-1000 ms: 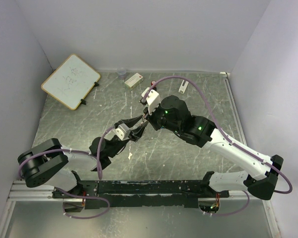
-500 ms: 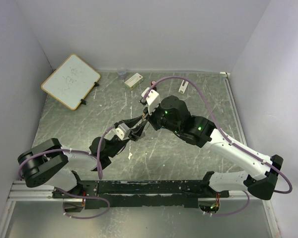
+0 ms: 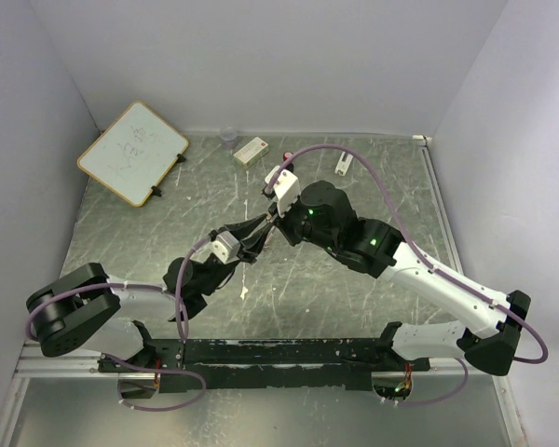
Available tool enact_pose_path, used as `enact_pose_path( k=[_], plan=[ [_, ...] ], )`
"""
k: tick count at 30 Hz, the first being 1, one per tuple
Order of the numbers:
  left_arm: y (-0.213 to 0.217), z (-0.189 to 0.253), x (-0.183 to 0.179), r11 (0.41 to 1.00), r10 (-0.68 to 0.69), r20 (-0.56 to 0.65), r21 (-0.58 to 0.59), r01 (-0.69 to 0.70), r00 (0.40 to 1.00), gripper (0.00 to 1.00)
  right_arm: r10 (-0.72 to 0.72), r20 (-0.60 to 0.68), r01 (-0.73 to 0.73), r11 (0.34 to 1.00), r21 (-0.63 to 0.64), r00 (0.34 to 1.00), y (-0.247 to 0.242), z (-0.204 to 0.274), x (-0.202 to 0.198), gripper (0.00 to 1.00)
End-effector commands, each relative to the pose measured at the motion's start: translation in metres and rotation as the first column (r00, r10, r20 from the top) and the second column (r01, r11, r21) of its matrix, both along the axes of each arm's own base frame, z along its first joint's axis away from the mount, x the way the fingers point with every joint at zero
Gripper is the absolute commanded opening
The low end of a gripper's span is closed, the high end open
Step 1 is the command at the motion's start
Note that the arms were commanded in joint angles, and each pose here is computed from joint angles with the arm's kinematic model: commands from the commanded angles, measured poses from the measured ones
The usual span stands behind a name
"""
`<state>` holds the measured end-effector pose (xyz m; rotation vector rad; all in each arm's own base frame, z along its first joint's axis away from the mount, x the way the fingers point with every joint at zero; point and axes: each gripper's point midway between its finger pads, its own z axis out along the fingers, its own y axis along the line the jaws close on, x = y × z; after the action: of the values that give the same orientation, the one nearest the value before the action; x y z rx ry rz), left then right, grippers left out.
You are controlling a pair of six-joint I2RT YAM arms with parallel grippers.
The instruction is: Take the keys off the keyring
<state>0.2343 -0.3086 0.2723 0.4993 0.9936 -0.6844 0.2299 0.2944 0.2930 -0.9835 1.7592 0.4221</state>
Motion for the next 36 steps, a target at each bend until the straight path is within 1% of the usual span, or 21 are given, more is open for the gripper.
enact_pose_path(
  k=[1, 5, 9, 15, 23, 27, 33, 36],
  plan=[
    [0.023, 0.066, -0.018, 0.976, 0.008, 0.152, -0.217, 0.026, 0.988, 0.37, 0.0, 0.011, 0.0, 1.0, 0.02, 1.0, 0.003, 0.004, 0.001, 0.0],
    [0.022, 0.062, -0.019, 0.976, -0.004, 0.142, -0.216, 0.035, 0.99, 0.38, -0.002, 0.013, 0.002, 1.0, 0.022, 1.0, 0.003, 0.004, 0.001, 0.0],
    [0.024, 0.052, -0.02, 0.974, -0.011, 0.12, -0.224, 0.038, 0.993, 0.44, -0.004, 0.013, 0.004, 1.0, 0.02, 1.0, 0.003, 0.003, 0.002, 0.0],
    [0.021, 0.045, -0.02, 0.975, -0.029, 0.101, -0.216, 0.05, 0.994, 0.43, -0.003, 0.011, 0.003, 1.0, 0.02, 1.0, 0.004, 0.003, 0.002, 0.0],
    [0.022, 0.053, -0.02, 0.974, -0.016, 0.126, -0.222, 0.044, 0.992, 0.43, -0.002, 0.008, 0.001, 1.0, 0.02, 1.0, 0.004, 0.002, 0.001, 0.0],
    [0.018, 0.053, -0.021, 0.976, -0.027, 0.129, -0.212, 0.055, 0.991, 0.39, -0.001, 0.009, 0.0, 1.0, 0.021, 1.0, 0.004, 0.002, 0.001, 0.0],
    [0.016, 0.051, -0.021, 0.976, -0.039, 0.127, -0.206, 0.065, 0.991, 0.37, -0.003, 0.008, 0.003, 1.0, 0.018, 1.0, 0.003, 0.001, 0.001, 0.0],
    [0.012, 0.05, -0.022, 0.98, -0.051, 0.13, -0.186, 0.075, 0.99, 0.3, -0.008, 0.01, 0.007, 1.0, 0.019, 1.0, 0.001, 0.0, 0.001, 0.0]
  ],
)
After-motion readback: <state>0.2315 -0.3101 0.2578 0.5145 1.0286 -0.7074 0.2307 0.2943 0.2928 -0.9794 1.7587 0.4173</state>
